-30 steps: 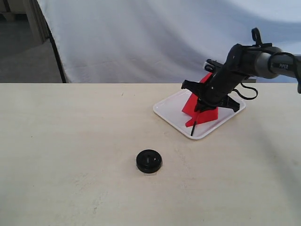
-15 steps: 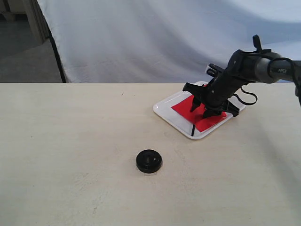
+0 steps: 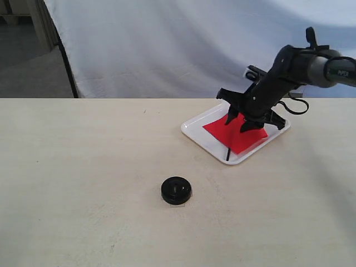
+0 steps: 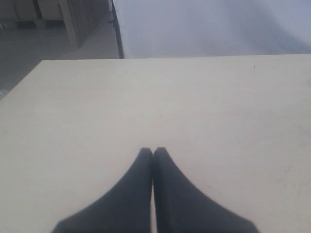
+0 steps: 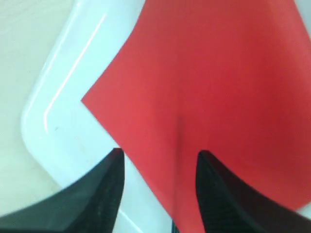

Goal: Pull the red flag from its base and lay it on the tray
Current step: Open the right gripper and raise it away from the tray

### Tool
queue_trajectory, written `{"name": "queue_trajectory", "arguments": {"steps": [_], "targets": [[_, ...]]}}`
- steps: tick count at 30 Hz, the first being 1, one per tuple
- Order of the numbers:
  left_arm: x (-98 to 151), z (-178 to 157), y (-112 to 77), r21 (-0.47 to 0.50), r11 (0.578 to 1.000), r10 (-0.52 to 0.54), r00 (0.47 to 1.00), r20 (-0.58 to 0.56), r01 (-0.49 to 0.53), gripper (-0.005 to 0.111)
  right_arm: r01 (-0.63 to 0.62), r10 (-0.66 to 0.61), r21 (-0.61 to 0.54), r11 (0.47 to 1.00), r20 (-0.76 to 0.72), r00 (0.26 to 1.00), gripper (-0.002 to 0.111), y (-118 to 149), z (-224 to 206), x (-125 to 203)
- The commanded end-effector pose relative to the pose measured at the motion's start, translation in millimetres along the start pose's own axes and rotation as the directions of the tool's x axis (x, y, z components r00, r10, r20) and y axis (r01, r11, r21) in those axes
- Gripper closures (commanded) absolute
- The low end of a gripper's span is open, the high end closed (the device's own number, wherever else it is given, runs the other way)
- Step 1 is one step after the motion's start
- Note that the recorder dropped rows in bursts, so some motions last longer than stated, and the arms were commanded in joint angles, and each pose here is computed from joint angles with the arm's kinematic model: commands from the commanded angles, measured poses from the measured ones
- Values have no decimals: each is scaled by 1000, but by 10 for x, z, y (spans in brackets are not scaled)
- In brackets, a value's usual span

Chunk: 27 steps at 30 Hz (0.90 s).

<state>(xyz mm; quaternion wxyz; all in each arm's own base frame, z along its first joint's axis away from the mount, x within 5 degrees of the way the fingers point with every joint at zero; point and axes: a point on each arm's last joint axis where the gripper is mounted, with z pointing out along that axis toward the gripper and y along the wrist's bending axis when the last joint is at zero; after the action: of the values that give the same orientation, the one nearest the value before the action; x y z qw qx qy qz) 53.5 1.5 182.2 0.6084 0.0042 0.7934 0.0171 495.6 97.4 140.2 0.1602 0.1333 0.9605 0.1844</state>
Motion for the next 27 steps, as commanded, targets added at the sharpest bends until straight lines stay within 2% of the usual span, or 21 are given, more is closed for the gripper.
{"name": "queue_trajectory", "arguments": {"steps": [1, 3, 8, 9, 12, 14, 17, 20, 24, 27], "targets": [[0, -1, -1, 2, 1000, -3, 1000, 6, 3, 107, 89, -89, 8, 996, -9, 996, 65, 63, -314, -32], [0, -1, -1, 2, 1000, -3, 1000, 6, 3, 107, 137, -137, 19, 990, -9, 991, 72, 89, -435, -34], [0, -1, -1, 2, 1000, -3, 1000, 6, 3, 107, 212, -211, 64, 975, -22, 977, 107, 106, -646, -27], [0, -1, -1, 2, 1000, -3, 1000, 6, 3, 107, 263, -260, 76, 962, -44, 965, 109, 102, -691, -11], [0, -1, -1, 2, 1000, -3, 1000, 6, 3, 107, 356, -346, 92, 930, -114, 931, 109, 72, -767, 35], [0, -1, -1, 2, 1000, -3, 1000, 6, 3, 107, 352, -332, 97, 931, -179, 926, 109, -55, -808, 39], [0, -1, -1, 2, 1000, -3, 1000, 6, 3, 107, 271, -235, 133, 954, -234, 943, 109, -463, -946, -67], [0, -1, -1, 2, 1000, -3, 1000, 6, 3, 107, 252, -206, 241, 937, -202, 957, 109, -780, -1263, -125], [0, -1, -1, 2, 1000, -3, 1000, 6, 3, 107, 267, -221, 285, 920, -183, 958, 109, -813, -1592, 35], [0, -1, -1, 2, 1000, -3, 1000, 6, 3, 107, 294, -279, 291, 911, -91, 956, 109, -715, -1955, 140]]}}
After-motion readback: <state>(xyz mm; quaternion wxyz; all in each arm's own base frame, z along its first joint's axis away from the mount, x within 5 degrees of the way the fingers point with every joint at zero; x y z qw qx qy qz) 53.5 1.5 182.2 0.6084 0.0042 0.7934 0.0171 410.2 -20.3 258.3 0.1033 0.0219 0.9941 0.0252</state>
